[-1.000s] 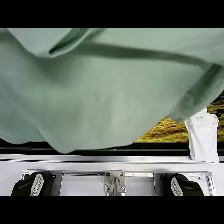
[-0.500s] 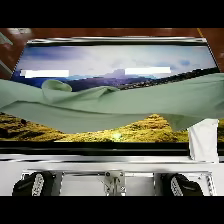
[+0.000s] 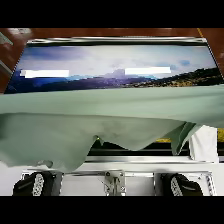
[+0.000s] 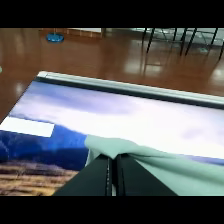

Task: Fold the shirts.

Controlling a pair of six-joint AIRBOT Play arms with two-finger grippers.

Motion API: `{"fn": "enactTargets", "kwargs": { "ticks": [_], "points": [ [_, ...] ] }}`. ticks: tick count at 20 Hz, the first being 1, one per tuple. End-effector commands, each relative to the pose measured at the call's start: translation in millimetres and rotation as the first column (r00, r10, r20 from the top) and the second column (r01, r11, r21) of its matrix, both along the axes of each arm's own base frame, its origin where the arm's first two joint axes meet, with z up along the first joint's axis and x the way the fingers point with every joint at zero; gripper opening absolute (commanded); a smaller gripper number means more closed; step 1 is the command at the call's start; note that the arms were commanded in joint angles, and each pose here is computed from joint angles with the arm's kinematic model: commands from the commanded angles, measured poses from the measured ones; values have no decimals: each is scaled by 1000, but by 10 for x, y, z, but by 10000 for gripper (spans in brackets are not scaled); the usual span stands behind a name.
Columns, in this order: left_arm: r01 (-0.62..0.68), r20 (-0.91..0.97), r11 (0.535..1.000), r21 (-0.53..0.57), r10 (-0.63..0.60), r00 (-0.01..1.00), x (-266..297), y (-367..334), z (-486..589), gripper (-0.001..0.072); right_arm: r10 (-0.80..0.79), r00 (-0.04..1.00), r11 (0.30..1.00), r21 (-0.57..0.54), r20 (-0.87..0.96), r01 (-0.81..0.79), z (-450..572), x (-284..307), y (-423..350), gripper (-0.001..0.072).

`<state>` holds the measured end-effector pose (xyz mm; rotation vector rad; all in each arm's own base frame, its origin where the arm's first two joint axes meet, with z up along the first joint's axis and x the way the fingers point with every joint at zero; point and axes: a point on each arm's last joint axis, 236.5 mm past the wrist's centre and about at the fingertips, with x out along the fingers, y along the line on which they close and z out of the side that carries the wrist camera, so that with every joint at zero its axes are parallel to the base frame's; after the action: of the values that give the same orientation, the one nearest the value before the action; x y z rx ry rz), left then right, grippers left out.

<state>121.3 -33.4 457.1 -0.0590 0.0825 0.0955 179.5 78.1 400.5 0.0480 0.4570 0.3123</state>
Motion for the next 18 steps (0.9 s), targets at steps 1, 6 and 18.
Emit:
{"fn": "enactTargets", "kwargs": {
  "ticks": [1,6,18],
  "points": [
    [54,174,998,20,-56,983,-163,-214,425,40,61,991,998,-10,116,-60,222,-121,163,64],
    [-19,264,998,68,0,965,-431,-180,681,39,-39,998,998,42,49,37,93,-349,67,64],
    [-46,-198,979,-201,5,980,1623,805,-1351,40,0,792,971,191,-610,147,-2237,1112,-289,64]
  ]
}}
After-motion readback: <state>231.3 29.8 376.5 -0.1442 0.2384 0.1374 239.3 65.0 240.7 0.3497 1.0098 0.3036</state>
